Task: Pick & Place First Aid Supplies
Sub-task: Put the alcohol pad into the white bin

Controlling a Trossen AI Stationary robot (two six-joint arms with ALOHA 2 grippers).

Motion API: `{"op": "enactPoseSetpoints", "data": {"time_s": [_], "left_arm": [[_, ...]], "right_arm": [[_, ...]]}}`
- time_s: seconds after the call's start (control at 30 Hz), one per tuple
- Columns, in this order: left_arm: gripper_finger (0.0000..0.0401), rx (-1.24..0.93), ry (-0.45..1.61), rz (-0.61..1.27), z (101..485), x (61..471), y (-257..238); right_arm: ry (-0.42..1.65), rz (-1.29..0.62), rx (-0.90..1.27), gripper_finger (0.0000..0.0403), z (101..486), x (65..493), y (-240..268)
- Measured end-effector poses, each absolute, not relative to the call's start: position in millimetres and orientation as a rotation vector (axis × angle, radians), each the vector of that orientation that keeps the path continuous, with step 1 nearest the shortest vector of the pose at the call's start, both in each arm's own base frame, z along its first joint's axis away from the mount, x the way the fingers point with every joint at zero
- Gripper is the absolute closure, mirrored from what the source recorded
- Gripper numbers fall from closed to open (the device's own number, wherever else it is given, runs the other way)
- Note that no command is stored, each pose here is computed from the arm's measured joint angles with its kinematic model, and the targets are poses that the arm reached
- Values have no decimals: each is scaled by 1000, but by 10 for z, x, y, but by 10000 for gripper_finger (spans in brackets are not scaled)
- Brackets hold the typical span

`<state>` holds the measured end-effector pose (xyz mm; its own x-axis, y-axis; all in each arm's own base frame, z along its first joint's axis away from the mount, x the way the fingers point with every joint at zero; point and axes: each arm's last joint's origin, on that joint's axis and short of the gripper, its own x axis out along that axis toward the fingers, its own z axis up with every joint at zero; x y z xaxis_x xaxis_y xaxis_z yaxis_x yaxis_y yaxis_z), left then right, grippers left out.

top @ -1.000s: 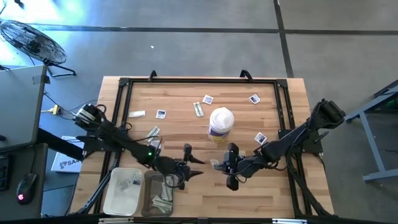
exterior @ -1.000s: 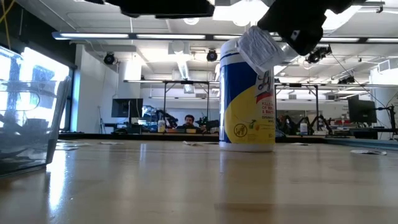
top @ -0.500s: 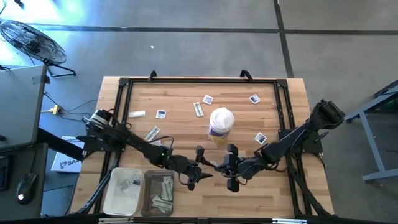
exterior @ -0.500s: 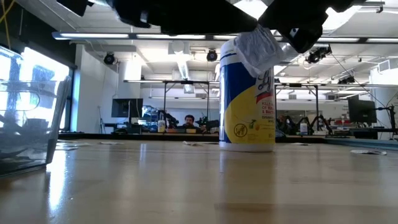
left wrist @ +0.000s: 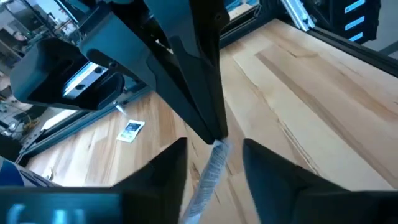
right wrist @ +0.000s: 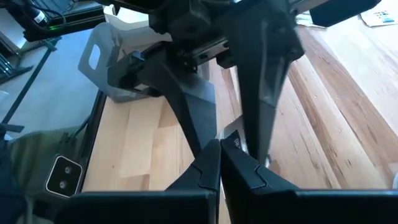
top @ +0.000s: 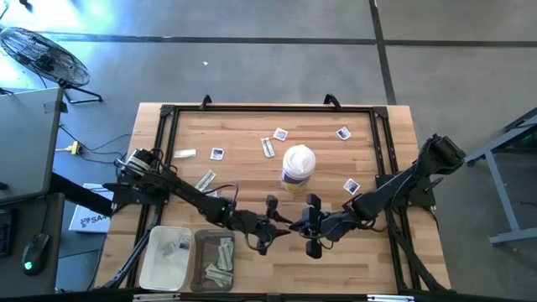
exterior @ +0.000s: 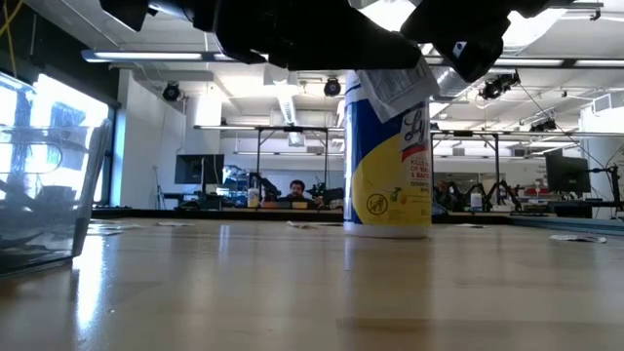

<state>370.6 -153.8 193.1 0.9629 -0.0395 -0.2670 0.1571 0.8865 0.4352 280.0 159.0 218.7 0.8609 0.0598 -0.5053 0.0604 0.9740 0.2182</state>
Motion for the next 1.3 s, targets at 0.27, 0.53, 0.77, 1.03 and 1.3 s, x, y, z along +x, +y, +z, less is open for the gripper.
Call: {"op": "enactPoseSetpoints", "data": {"time_s": [0.27, 0.53, 0.77, 1.03, 1.3], "left_arm": [[392, 502, 281, -90, 1910, 3700, -1528], [398, 562, 346, -34, 1861, 3679, -1499], [399, 663, 362, -3, 2004, 3522, -1634], [400, 788, 427, 83, 2366, 3001, -1901], [401, 625, 532, -53, 2688, 2101, -2095]], "right_arm": [[533, -4, 231, 400, 2188, 2800, 1589], [432, 6, 184, 402, 2329, 2764, 1649], [378, -3, 144, 399, 2422, 2687, 1716], [374, 3, 136, 398, 2433, 2667, 1737], [394, -3, 120, 400, 2412, 2658, 1729]]}}
